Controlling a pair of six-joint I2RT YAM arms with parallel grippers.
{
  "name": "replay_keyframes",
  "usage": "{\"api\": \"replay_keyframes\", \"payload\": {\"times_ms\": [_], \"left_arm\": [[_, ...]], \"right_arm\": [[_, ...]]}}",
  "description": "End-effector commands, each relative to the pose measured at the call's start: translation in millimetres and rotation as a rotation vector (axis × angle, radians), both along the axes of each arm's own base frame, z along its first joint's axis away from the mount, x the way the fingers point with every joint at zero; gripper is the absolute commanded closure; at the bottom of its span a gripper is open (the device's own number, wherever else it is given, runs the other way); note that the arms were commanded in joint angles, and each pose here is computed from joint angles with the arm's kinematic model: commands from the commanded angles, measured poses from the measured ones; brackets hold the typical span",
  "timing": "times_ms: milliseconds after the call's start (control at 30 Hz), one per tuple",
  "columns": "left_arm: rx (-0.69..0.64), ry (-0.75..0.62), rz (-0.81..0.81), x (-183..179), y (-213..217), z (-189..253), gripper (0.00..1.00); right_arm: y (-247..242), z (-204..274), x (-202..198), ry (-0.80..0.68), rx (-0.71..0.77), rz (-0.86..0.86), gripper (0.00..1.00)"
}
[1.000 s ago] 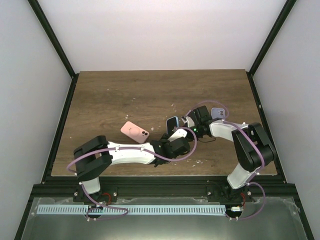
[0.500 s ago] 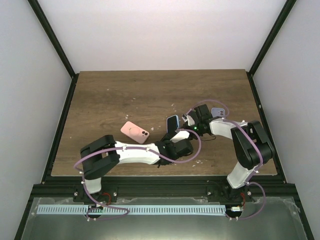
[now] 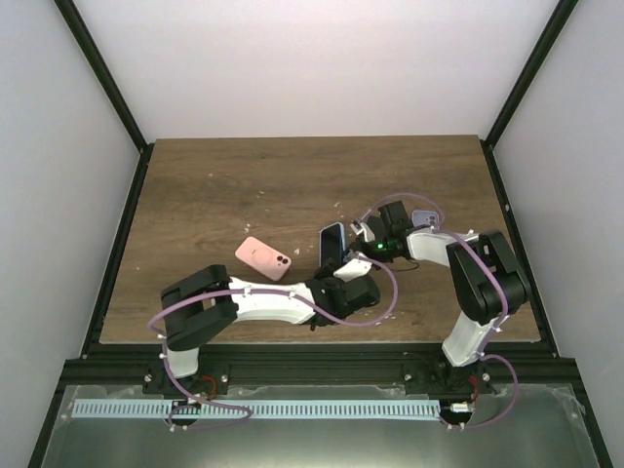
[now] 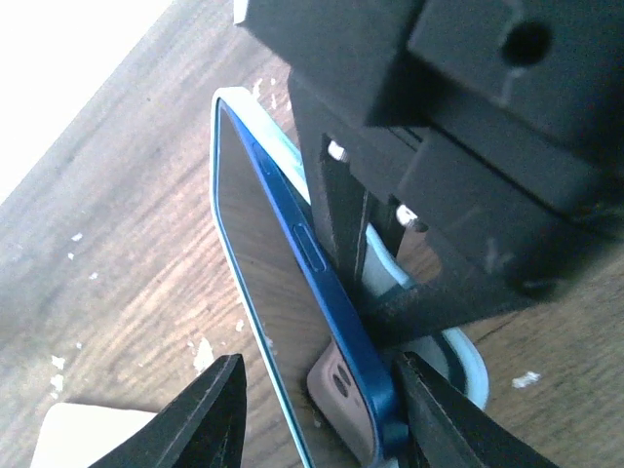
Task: Take the phone out of the phone case
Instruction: Remove the phone case from the phone.
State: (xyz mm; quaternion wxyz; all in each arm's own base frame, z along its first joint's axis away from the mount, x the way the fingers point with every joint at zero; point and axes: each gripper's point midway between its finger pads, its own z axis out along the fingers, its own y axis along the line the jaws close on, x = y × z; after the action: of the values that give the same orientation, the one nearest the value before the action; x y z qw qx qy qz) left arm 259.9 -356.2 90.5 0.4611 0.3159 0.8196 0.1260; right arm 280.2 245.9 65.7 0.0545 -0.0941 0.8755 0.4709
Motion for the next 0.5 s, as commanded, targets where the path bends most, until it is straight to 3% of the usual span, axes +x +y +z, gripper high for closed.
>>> {"api": "replay_keyframes", "payload": {"times_ms": [0,100,233,467], "left_arm": [[0.108,-0.155,0.096,27,21,16,0.58],[0.141,-0.159,0.119,35,26,13,0.53],[0.142,-0.150,0.113,37,27,14,0.75],[0.088,-0.162,0.132,34,32,35,0.97]], "right_arm": [[9,20,-17,0.059,0.114,0.080,0.99],[10,24,-20,0.063,0.134,0.092,0.99],[10,24,-19,0.054,0.131,0.093,0.99],[9,18,-15,0.048,0.100,0.082,0.99]]}}
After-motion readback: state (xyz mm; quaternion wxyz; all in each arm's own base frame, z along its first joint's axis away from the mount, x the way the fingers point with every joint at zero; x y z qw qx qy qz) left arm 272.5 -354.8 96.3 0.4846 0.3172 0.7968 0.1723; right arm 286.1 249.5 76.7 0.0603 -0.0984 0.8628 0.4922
